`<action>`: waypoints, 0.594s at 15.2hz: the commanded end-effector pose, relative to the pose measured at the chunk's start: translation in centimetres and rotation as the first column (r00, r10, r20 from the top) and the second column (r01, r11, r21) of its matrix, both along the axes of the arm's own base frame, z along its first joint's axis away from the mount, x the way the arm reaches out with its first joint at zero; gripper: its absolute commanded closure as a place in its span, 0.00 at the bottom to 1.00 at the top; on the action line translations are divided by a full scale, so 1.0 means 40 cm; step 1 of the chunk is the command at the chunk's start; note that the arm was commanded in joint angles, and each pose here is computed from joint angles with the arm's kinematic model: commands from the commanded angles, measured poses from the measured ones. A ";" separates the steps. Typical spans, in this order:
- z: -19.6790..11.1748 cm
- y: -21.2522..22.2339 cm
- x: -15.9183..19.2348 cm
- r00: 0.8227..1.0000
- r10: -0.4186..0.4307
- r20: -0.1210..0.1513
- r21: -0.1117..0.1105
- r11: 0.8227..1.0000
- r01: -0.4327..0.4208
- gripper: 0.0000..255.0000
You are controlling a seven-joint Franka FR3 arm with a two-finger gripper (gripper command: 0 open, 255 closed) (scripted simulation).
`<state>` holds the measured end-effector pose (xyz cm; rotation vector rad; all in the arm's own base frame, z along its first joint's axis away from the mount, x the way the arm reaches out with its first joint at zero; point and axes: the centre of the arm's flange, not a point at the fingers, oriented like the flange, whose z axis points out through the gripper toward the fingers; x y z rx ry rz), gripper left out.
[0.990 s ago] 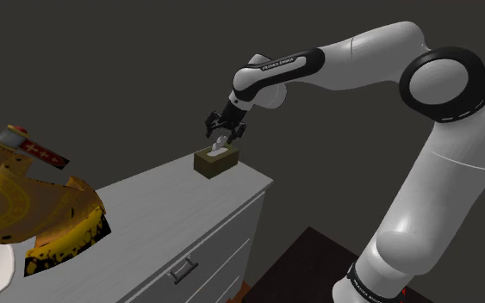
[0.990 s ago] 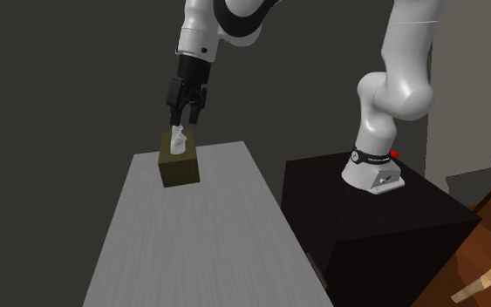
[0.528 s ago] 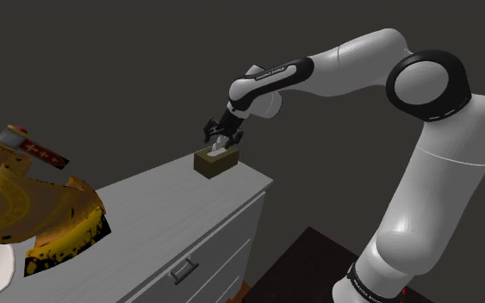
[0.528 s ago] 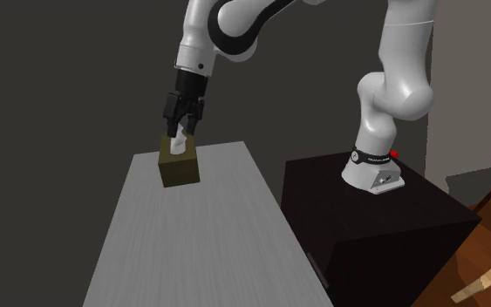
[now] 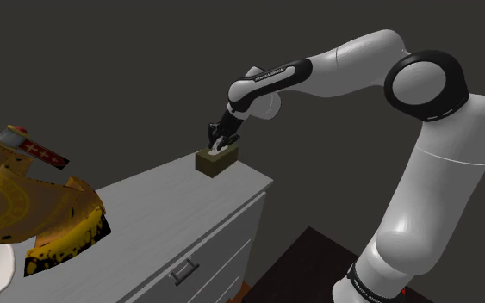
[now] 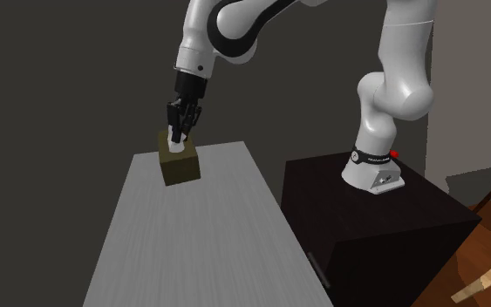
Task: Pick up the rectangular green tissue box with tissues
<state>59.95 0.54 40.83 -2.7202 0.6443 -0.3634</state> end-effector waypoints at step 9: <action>0.057 0.001 -0.004 1.000 0.002 -0.008 0.000 1.000 -0.002 1.00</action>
